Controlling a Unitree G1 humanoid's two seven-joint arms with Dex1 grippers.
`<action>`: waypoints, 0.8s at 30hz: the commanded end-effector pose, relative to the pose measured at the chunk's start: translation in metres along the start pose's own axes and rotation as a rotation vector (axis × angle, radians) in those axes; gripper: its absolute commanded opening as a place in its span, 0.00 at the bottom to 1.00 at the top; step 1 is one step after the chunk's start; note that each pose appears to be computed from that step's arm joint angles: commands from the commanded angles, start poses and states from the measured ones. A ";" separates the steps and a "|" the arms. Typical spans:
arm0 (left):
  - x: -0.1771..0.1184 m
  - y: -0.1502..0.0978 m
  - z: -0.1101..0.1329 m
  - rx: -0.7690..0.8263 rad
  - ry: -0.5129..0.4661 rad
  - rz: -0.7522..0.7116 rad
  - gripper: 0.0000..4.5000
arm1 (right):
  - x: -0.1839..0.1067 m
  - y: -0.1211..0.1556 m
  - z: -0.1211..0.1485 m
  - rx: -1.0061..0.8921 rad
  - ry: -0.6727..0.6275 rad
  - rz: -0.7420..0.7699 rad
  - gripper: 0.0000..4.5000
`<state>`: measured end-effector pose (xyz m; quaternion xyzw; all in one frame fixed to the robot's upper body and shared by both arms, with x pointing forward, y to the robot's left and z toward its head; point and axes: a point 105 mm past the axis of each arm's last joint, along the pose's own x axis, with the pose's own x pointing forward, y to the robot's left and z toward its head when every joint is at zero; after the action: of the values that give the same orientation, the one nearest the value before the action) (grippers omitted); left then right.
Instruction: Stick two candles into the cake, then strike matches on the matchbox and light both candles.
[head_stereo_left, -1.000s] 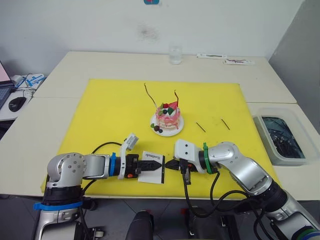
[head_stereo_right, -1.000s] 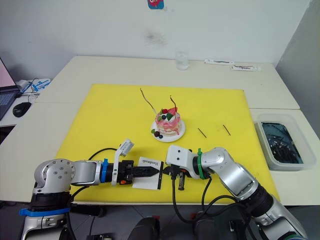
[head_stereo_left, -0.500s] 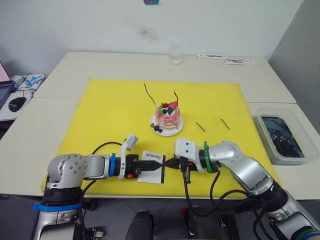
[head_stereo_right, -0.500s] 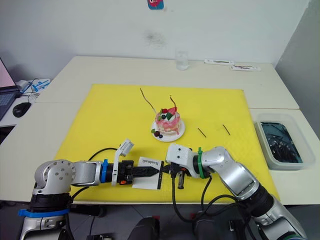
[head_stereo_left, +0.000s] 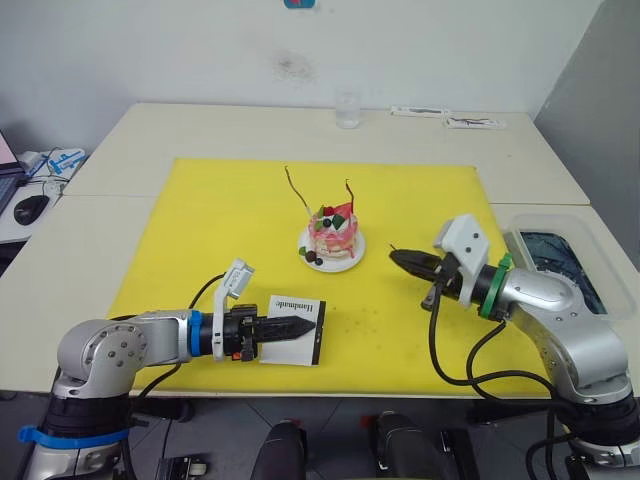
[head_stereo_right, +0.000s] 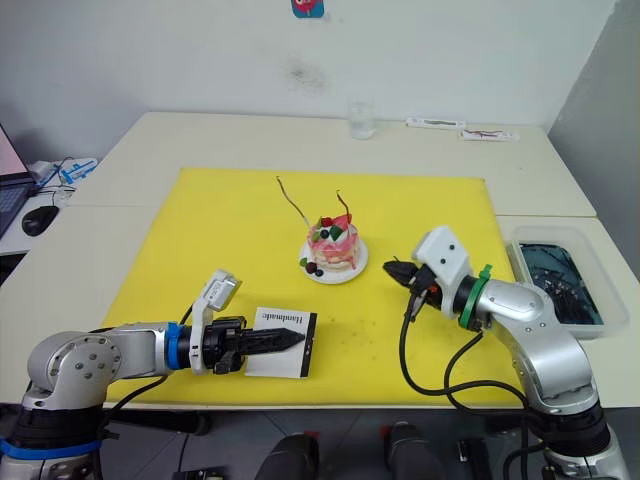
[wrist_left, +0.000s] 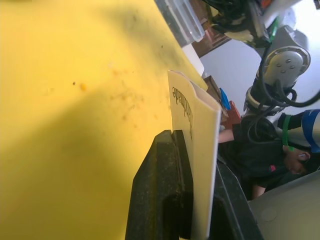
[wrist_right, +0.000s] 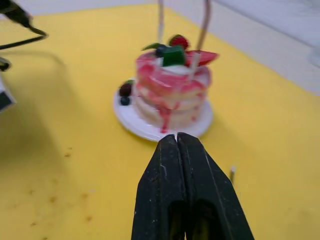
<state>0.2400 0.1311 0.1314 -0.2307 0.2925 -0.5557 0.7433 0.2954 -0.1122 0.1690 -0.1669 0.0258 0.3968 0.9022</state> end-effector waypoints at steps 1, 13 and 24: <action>-0.005 -0.011 0.018 0.092 -0.047 -0.013 0.00 | -0.003 -0.007 0.004 0.001 -0.034 -0.063 0.14; -0.011 -0.011 0.032 0.182 -0.122 0.084 0.00 | 0.032 -0.030 -0.024 0.030 -0.023 -0.261 0.99; -0.006 -0.013 0.034 0.197 -0.124 0.079 0.00 | 0.064 -0.045 -0.054 0.094 -0.044 -0.369 0.99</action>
<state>0.2552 0.1381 0.1530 -0.1884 0.2242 -0.5185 0.8034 0.3723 -0.1107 0.1068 -0.1148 0.0206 0.2367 0.9646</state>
